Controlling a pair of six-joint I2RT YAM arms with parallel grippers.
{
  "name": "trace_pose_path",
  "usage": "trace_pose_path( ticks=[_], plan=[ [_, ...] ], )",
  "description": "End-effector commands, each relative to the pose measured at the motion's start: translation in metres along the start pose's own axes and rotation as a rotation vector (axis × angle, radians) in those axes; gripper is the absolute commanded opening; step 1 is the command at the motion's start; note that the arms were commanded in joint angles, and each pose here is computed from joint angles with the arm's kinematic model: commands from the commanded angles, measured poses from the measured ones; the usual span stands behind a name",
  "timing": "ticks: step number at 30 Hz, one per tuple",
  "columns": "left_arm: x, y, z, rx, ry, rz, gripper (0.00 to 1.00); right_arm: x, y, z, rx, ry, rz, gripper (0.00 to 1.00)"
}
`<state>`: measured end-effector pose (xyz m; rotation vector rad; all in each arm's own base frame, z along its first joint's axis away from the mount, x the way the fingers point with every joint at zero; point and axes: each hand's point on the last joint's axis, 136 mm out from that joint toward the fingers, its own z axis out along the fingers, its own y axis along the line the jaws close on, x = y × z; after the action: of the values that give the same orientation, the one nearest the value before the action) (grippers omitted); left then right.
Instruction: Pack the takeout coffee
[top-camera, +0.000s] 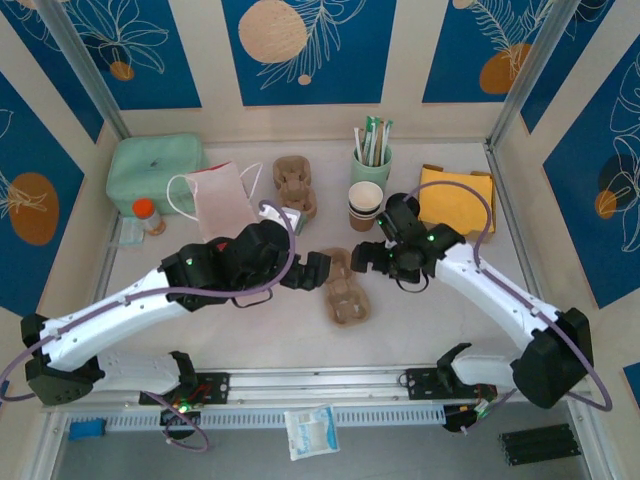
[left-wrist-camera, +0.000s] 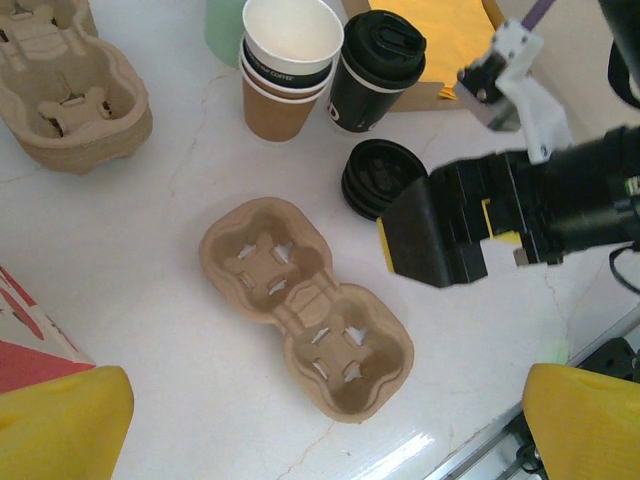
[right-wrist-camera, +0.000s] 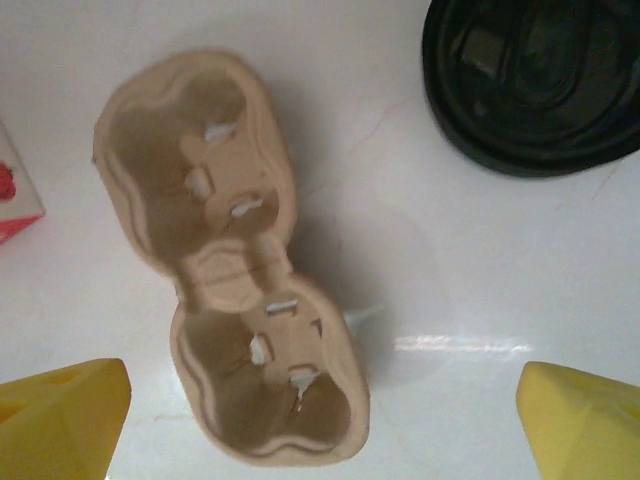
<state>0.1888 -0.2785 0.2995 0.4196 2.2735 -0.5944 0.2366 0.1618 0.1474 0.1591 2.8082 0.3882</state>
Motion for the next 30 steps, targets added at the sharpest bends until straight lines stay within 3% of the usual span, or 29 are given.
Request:
trace_pose_path(
  ticks=[1, 8, 18, 30],
  plan=[
    [-0.005, 0.006, -0.009, -0.010, -0.042, 0.011, 0.99, -0.005, -0.007, -0.016, 0.088, 0.029, -0.083, 0.99],
    [-0.004, 0.026, -0.013, -0.045, -0.056, -0.016, 0.99, -0.021, 0.020, -0.020, 0.043, 0.046, -0.196, 0.99],
    [-0.001, 0.036, -0.020, -0.055, -0.052, -0.030, 0.99, 0.011, 0.064, -0.009, -0.256, 0.212, -0.283, 0.99],
    [0.000, 0.037, -0.021, -0.047, -0.061, -0.035, 0.99, 0.029, 0.050, 0.027, 0.070, 0.229, -0.499, 0.99]
  ],
)
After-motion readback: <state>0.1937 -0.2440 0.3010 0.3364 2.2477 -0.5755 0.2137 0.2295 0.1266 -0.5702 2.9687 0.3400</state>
